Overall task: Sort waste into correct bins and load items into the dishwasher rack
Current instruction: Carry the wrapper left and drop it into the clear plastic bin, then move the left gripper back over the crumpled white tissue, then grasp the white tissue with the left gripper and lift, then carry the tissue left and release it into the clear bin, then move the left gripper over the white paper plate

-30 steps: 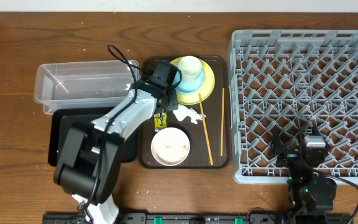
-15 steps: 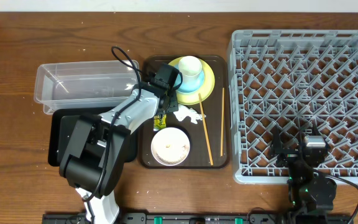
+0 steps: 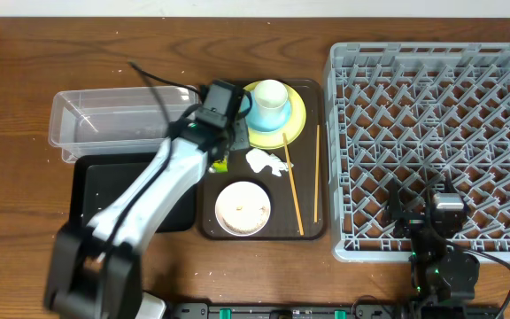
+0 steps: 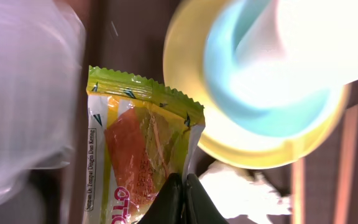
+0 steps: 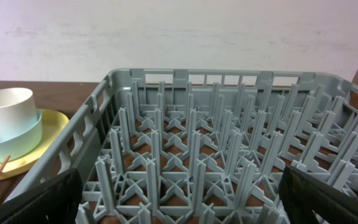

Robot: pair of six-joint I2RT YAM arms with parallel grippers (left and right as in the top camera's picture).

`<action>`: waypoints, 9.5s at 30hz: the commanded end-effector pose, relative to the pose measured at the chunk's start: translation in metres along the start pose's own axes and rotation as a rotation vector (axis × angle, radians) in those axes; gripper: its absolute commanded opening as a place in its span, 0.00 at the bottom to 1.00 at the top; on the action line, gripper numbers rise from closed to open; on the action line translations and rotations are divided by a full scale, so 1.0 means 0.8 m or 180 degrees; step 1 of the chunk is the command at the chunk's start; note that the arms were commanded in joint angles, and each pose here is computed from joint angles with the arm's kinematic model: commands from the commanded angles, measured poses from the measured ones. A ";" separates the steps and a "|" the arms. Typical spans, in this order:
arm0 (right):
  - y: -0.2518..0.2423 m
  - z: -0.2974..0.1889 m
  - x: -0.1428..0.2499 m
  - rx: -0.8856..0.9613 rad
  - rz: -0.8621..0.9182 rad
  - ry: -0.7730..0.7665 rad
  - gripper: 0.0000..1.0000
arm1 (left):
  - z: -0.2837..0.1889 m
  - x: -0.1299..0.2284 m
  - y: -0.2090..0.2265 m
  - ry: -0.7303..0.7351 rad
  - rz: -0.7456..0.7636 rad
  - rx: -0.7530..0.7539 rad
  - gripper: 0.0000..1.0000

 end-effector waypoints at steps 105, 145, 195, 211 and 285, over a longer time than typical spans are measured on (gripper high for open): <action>0.001 0.000 0.002 -0.0022 0.0008 0.0021 0.99 | 0.039 0.050 -0.043 0.0480 0.0801 -0.0108 0.74; 0.001 0.000 0.002 -0.0023 0.0008 0.0021 0.99 | 0.108 0.075 -0.048 0.0804 0.1009 -0.0011 0.73; 0.001 0.000 0.002 -0.0023 0.0009 0.0020 0.99 | -0.026 -0.054 0.123 -0.0707 -0.0357 -0.1415 0.06; 0.001 0.000 0.002 -0.0023 0.0008 0.0020 0.99 | 0.017 -0.050 0.146 -0.0471 -0.0420 -0.1553 0.24; 0.001 0.000 0.002 -0.0023 0.0008 0.0020 0.99 | -0.026 0.125 -0.015 0.0475 0.0816 -0.0889 0.35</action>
Point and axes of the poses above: each gripper's point midway between its finger pads, its own z axis out along the fingers, its own y axis along the line the jaws close on, x = y × z, the point moved 10 cm from there along -z, back along the fingers, and after that the axes turned 6 degrees about z, right-handed, at the moved point
